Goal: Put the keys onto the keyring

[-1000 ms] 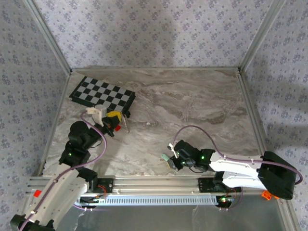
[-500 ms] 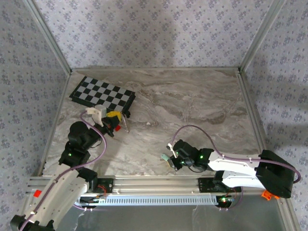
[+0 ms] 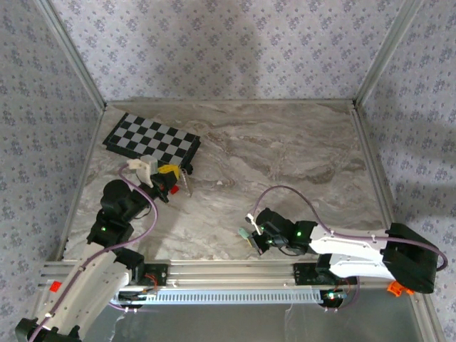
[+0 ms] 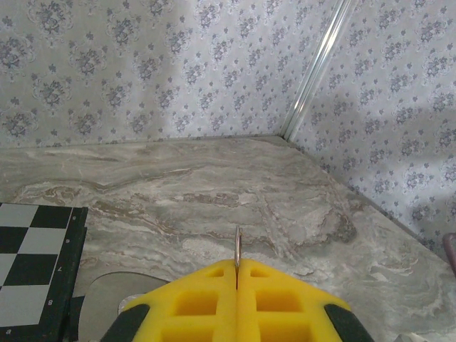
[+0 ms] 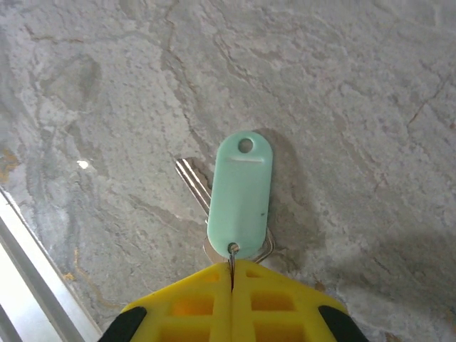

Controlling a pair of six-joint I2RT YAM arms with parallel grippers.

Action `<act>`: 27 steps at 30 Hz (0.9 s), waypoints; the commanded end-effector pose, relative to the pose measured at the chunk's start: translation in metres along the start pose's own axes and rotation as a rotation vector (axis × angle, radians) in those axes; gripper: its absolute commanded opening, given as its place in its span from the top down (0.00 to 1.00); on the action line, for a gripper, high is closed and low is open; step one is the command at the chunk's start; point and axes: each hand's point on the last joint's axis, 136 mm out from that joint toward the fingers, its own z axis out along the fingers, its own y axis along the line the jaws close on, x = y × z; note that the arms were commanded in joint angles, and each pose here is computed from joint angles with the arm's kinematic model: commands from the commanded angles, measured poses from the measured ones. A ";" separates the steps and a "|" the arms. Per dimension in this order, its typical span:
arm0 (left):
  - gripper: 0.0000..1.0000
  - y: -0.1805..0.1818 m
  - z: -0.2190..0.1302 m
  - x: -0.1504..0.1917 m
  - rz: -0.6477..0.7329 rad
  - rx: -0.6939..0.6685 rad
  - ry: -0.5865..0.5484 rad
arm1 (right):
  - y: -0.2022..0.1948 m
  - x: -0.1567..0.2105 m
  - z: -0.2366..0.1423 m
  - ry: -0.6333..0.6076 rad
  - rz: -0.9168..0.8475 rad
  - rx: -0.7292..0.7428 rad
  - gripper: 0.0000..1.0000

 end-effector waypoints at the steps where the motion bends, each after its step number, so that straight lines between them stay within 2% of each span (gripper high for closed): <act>1: 1.00 -0.010 -0.005 -0.021 0.014 0.038 -0.065 | 0.010 -0.022 -0.013 -0.079 -0.065 -0.011 1.00; 8: 1.00 -0.009 0.003 -0.013 0.022 0.039 -0.008 | 0.030 -0.054 -0.052 -0.248 -0.193 -0.068 1.00; 11: 1.00 -0.020 0.005 -0.014 0.028 0.076 0.010 | 0.042 -0.072 -0.077 -0.316 -0.295 -0.092 1.00; 14: 1.00 -0.037 0.004 -0.019 0.044 0.134 0.017 | 0.058 -0.088 -0.099 -0.381 -0.413 -0.129 1.00; 18: 1.00 -0.067 0.000 -0.016 0.087 0.248 0.065 | 0.086 -0.099 -0.123 -0.429 -0.550 -0.251 1.00; 23: 1.00 -0.105 -0.006 -0.001 0.173 0.397 0.147 | 0.095 -0.130 -0.155 -0.520 -0.550 -0.337 1.00; 27: 1.00 -0.132 -0.016 0.011 0.267 0.514 0.175 | 0.092 -0.142 -0.167 -0.506 -0.557 -0.290 1.00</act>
